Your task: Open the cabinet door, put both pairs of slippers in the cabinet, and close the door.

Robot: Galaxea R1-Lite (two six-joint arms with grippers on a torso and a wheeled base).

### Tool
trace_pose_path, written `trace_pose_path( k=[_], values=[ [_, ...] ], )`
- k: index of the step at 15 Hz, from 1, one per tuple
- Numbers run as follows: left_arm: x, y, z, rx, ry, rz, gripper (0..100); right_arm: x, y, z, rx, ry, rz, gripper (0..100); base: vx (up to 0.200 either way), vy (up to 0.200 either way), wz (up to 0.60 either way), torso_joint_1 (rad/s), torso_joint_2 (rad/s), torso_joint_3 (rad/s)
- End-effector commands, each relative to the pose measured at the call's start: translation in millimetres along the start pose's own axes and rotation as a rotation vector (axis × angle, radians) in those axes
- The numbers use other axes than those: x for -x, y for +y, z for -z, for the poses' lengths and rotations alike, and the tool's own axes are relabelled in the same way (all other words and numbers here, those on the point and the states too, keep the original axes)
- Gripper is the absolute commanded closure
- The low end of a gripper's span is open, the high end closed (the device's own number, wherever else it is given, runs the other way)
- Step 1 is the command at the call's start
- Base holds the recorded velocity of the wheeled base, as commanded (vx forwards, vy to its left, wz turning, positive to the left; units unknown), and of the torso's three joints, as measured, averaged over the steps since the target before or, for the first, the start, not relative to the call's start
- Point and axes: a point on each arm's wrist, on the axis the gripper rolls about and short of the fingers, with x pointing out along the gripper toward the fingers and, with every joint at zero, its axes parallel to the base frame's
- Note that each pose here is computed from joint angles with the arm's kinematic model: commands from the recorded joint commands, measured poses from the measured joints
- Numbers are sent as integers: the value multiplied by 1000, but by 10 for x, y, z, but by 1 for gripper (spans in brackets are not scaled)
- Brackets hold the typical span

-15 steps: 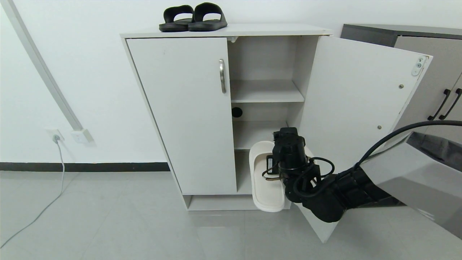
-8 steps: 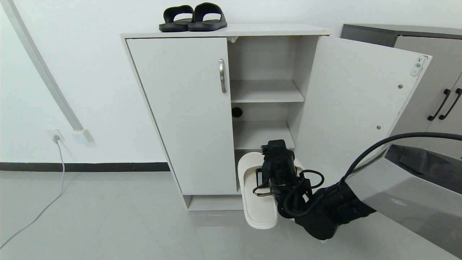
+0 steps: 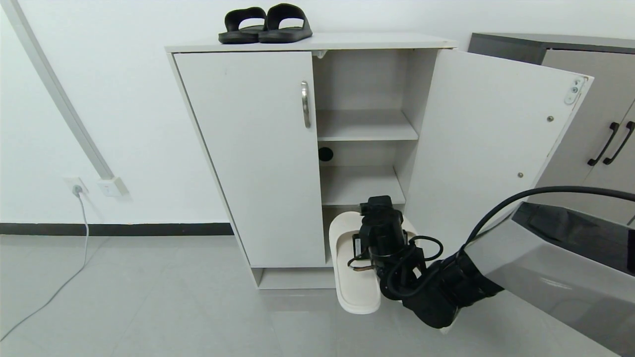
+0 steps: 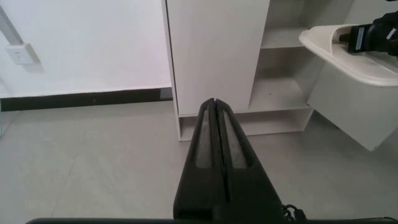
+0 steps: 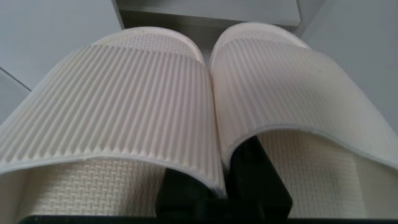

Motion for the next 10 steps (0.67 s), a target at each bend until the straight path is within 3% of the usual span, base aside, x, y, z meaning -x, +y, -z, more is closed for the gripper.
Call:
trace_pose_path(
  k=[1, 7, 10],
  values=[
    [-1, 0, 0, 0, 1, 1, 100, -50, -9, 44, 3, 7, 8, 100, 0, 0, 0, 0, 0, 0],
    [-1, 0, 0, 0, 1, 3, 100, -73, -3, 59, 0, 4, 9, 100, 0, 0, 0, 4, 4, -167],
    [-1, 0, 0, 0, 1, -1, 100, -93, 7, 63, -11, -64, 22, 100, 0, 0, 0, 9, 4, -198]
  ],
)
